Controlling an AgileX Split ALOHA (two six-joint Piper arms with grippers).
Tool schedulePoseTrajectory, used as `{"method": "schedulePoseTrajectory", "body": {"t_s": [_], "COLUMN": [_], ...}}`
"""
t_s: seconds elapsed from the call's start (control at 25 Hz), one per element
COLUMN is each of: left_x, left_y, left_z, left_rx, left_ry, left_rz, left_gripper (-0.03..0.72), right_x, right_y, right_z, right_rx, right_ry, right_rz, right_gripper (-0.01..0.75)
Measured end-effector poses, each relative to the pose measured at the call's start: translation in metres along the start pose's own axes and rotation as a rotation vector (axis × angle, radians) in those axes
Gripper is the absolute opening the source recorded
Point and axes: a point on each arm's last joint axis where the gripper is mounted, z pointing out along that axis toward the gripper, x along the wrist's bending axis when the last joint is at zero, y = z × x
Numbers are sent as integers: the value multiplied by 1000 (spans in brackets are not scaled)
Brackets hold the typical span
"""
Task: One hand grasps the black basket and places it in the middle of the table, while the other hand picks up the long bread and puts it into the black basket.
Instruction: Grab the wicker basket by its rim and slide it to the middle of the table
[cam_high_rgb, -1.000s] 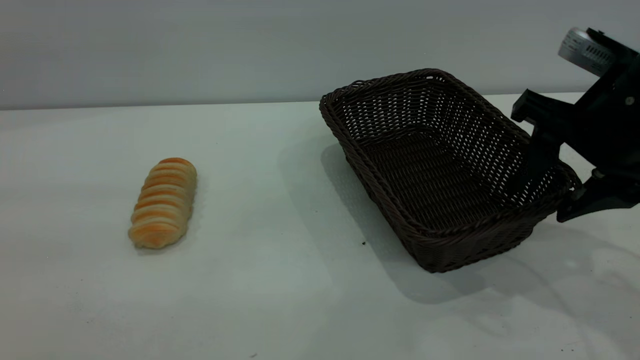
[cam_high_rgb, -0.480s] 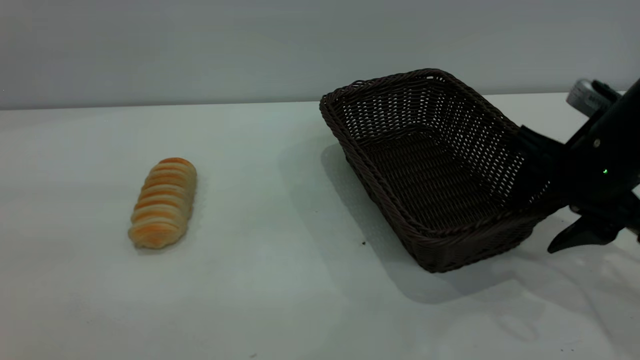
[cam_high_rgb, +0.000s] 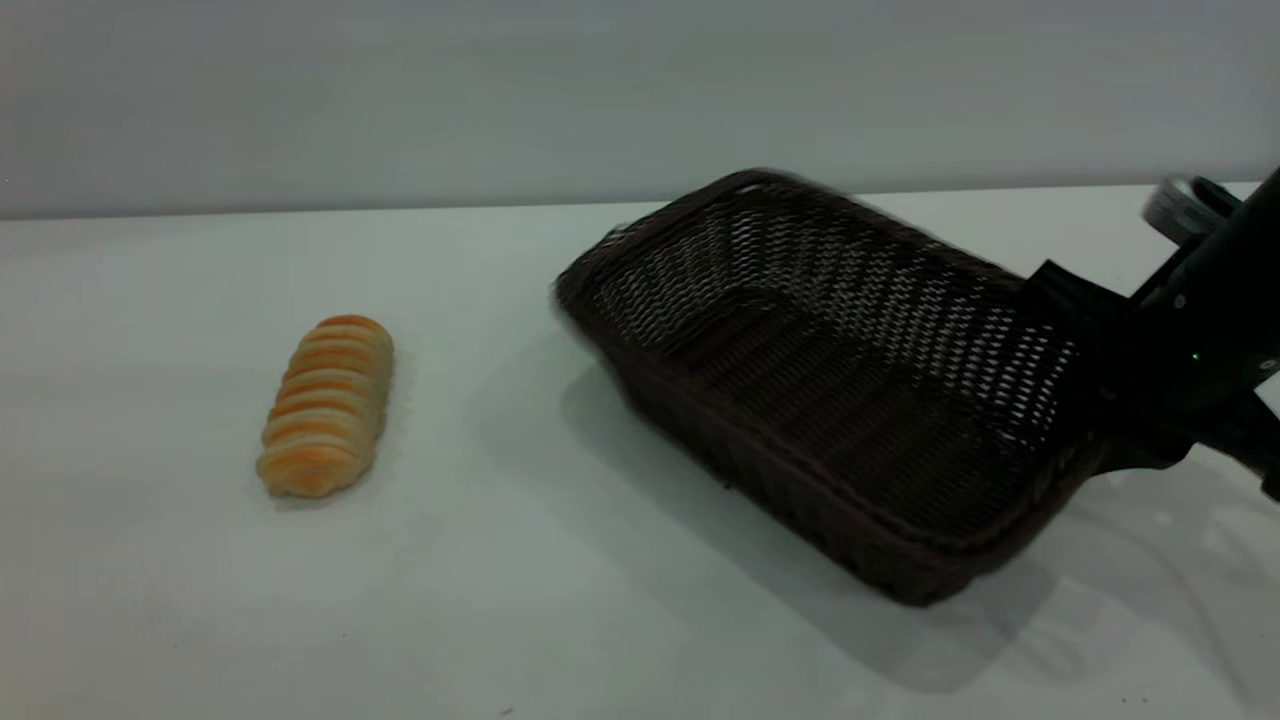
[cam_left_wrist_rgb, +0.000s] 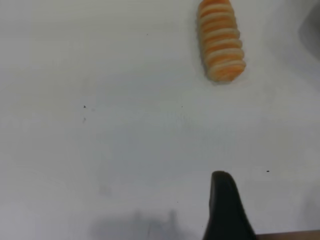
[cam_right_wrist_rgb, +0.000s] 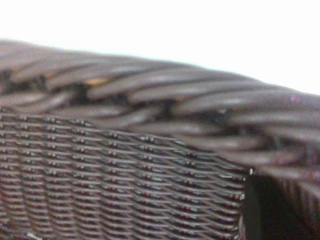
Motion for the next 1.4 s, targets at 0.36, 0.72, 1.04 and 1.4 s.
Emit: {"method": "schedulePoseTrajectory", "body": {"t_s": [0.36, 0.72, 1.04, 1.4], "left_x": [-1, -2, -2, -2], "left_y": [0, 0, -1, -4], "left_z": [0, 0, 0, 0], "left_rx": [1, 2, 9, 39], "left_ry": [-6, -22, -23, -22], "left_rz": [-3, -13, -13, -12], "left_gripper": [484, 484, 484, 484], "right_x": [42, 75, 101, 101], "right_y": [31, 43, 27, 29], "right_z": [-35, 2, 34, 36], "right_rx": [47, 255, 296, 319], "right_ry": [130, 121, 137, 142], "right_rz": [-439, -638, -709, -696], "right_gripper": [106, 106, 113, 288]}}
